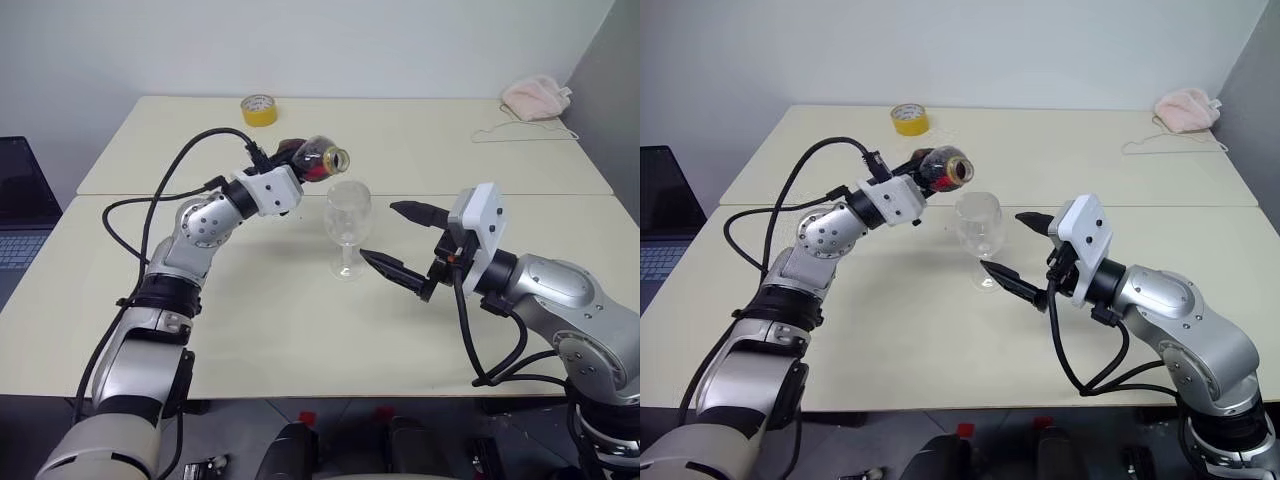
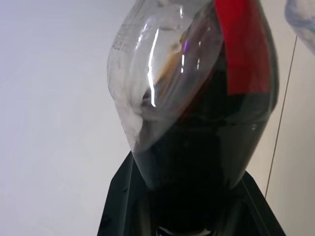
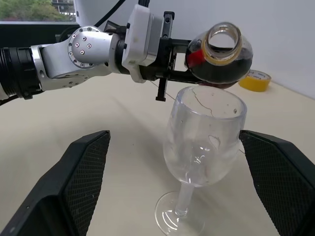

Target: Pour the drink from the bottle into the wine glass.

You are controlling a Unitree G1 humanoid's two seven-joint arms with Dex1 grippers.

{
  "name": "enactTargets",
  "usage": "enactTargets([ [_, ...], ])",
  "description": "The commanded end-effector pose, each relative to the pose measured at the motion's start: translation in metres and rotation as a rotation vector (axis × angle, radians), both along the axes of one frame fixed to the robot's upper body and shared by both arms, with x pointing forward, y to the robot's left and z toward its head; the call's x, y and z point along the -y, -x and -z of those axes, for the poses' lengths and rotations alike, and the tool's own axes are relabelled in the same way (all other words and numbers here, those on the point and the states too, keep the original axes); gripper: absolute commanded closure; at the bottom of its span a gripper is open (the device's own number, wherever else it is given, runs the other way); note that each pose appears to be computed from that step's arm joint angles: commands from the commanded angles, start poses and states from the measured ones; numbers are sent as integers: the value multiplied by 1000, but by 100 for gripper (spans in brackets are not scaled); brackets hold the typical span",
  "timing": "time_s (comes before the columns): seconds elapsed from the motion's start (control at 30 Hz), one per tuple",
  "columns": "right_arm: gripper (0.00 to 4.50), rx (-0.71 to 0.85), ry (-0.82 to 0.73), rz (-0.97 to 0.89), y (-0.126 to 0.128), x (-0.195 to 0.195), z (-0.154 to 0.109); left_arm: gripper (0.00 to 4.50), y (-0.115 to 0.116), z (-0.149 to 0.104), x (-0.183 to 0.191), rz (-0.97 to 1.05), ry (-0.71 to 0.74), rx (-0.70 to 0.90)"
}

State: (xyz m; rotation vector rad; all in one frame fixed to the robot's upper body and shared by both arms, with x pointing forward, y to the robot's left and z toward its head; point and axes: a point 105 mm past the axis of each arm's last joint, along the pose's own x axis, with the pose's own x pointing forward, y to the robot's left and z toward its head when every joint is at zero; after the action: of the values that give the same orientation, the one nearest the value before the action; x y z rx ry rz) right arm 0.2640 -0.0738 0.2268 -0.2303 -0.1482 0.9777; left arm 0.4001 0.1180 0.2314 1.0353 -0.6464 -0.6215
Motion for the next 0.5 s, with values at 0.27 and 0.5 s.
enactTargets([
  [0.27,0,61,-23,-32,6,-7,-17,374,2,-23,-1,-13,-71,156],
  [0.5,0,57,-23,-35,7,-8,-18,374,3,-33,1,-25,-108,235],
])
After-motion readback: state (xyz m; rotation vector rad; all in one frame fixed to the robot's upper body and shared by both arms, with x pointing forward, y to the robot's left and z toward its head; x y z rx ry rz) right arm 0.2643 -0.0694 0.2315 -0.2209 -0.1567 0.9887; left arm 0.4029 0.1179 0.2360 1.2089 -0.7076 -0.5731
